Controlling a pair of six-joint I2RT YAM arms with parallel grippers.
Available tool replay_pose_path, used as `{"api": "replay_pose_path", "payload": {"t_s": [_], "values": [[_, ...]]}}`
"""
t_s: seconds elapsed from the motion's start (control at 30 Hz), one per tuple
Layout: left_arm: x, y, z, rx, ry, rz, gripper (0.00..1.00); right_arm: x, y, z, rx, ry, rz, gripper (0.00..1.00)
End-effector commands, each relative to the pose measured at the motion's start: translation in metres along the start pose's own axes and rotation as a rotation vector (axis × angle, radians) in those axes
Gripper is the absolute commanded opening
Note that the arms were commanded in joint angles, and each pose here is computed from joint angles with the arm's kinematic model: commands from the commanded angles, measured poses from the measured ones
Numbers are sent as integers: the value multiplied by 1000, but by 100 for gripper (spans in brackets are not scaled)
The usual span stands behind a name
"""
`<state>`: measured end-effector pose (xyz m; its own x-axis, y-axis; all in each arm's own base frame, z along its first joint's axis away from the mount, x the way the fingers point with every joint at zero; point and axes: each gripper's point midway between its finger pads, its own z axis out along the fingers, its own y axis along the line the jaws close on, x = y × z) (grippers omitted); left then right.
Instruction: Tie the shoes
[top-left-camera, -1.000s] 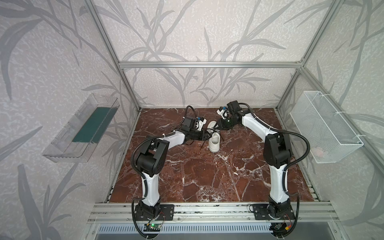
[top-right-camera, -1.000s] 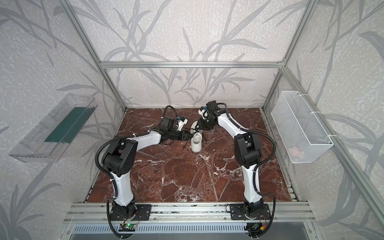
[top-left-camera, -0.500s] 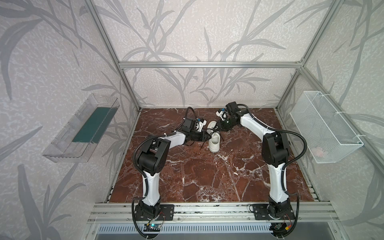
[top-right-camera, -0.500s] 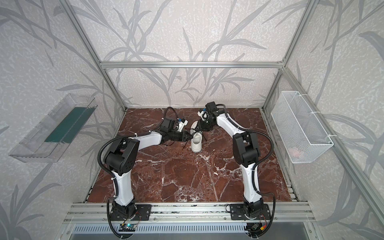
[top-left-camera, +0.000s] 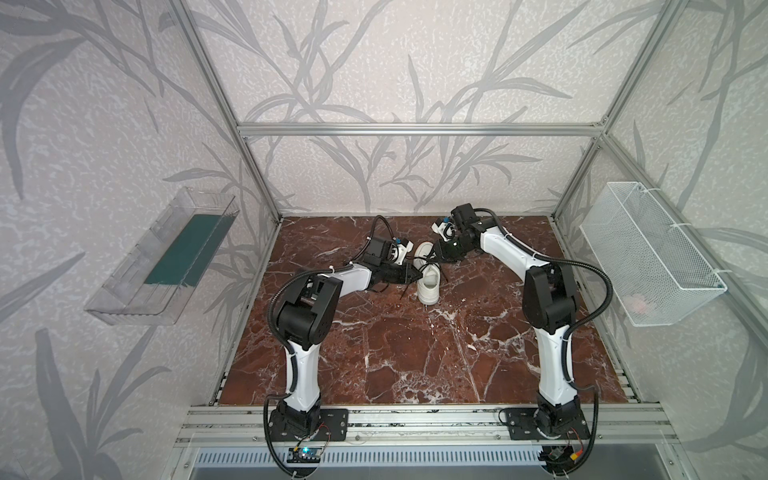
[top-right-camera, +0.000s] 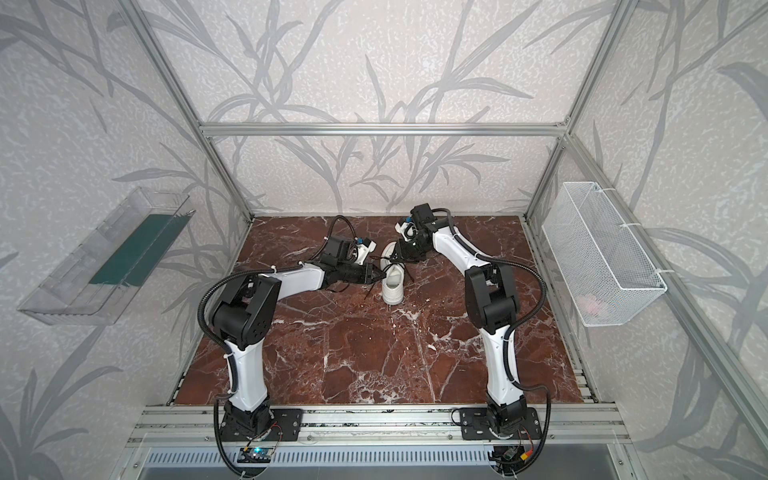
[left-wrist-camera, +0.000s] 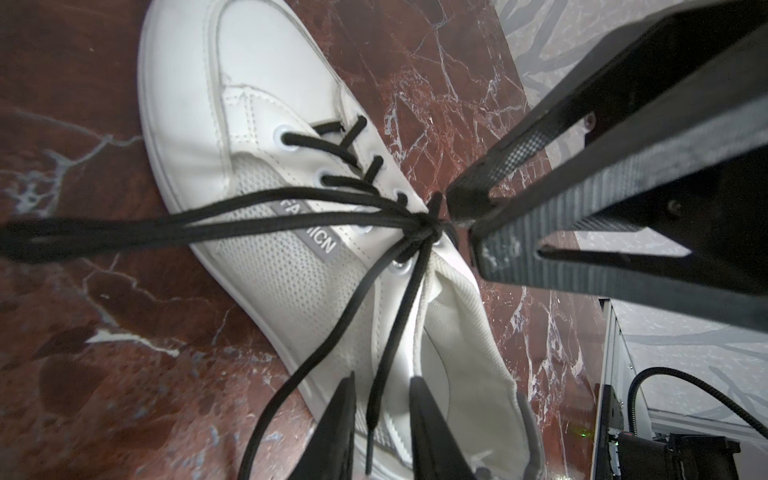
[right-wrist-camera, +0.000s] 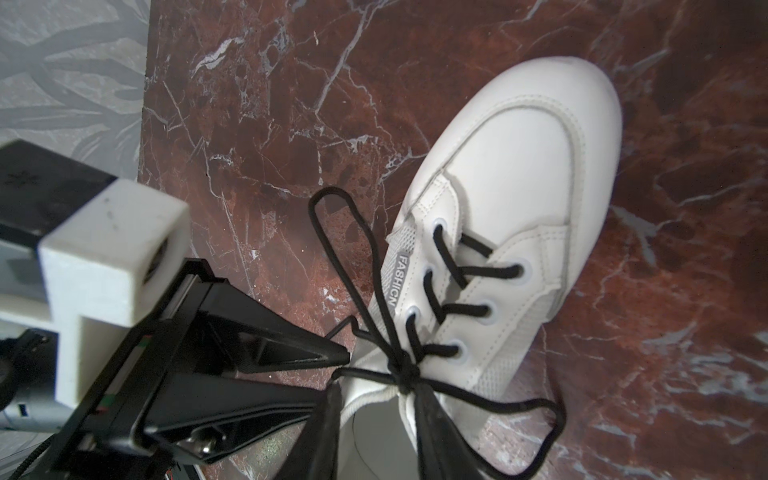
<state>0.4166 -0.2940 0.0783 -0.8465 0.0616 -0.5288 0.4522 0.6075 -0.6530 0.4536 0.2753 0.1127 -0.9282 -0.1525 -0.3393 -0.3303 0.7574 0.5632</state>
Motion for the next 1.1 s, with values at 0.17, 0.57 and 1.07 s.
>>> {"api": "replay_pose_path", "payload": {"t_s": [0.17, 0.57, 1.07], "values": [[4, 3, 2, -1, 9, -7, 9, -3, 1, -1, 19, -4, -26, 32], [-3, -2, -5, -4, 4, 7, 0, 1, -4, 12, 82, 18, -61, 24], [-2, 3, -16, -39, 8, 15, 0, 8, -13, 21, 146, 39, -79, 16]]}}
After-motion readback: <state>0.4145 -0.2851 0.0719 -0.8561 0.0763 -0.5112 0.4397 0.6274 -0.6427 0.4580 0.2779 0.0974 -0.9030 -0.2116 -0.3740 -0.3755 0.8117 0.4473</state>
